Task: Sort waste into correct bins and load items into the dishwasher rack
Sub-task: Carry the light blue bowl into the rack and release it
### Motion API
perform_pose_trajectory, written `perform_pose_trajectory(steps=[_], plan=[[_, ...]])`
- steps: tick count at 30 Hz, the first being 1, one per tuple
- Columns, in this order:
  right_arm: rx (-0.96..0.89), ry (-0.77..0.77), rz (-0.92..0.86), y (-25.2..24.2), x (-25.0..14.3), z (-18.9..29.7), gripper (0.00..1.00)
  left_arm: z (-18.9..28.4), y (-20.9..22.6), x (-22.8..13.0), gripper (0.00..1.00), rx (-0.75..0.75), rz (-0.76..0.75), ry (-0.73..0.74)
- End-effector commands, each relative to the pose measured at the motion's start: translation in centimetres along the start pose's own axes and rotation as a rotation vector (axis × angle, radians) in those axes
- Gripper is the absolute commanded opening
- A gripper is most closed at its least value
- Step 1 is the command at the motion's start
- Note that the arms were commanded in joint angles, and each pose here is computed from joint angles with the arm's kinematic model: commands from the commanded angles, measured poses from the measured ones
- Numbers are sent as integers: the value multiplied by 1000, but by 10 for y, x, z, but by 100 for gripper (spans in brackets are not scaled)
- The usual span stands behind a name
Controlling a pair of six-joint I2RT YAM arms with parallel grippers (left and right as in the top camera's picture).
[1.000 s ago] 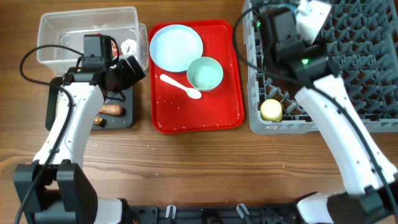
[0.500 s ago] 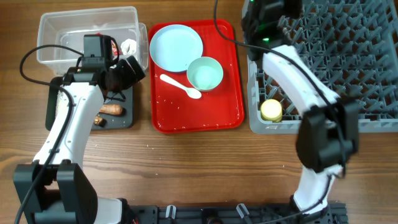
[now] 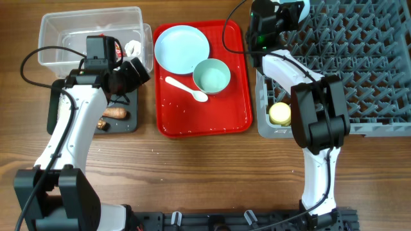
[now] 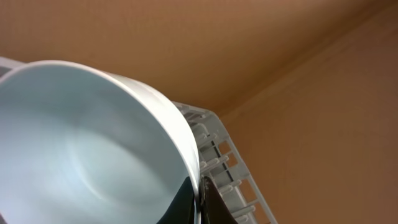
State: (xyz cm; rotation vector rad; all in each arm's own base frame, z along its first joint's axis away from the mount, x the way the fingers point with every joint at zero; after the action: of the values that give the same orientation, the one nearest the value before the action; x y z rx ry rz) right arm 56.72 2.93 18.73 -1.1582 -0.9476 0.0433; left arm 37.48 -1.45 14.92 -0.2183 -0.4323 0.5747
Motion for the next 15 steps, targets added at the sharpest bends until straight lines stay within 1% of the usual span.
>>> perform_pose_trajectory(steps=[1, 5, 11, 12, 13, 14, 15], plan=[[-2, 26, 51, 6, -7, 0, 4, 5, 0, 6, 100, -1, 2, -24], [19, 40, 111, 13, -11, 4, 4, 5, 0, 6, 100, -1, 2, -24], [71, 32, 204, 30, -12, 23, 4, 5, 0, 6, 100, -1, 2, -24], [74, 28, 207, 31, -11, 25, 9, 5, 0, 6, 100, -1, 2, -24], [78, 24, 210, 33, -10, 28, 23, 5, 0, 6, 100, -1, 2, -24], [80, 20, 212, 34, -8, 31, 34, 5, 0, 6, 100, -1, 2, -24], [79, 18, 213, 34, -7, 33, 52, 5, 0, 6, 100, -1, 2, -24]])
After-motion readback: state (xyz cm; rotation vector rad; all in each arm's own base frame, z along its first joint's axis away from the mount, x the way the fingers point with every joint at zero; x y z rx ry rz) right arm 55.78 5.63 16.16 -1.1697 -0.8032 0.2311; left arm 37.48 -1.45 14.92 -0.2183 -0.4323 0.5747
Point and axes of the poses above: each gripper's point midway between its finger pads, its own z axis back along the fingers, its own y axis along the line the jaws close on, x = y × z, the point moved 3 cm from there along z, back along the fingers, and after that the axes turned 2 degrees about z, right-handed, at the moved point
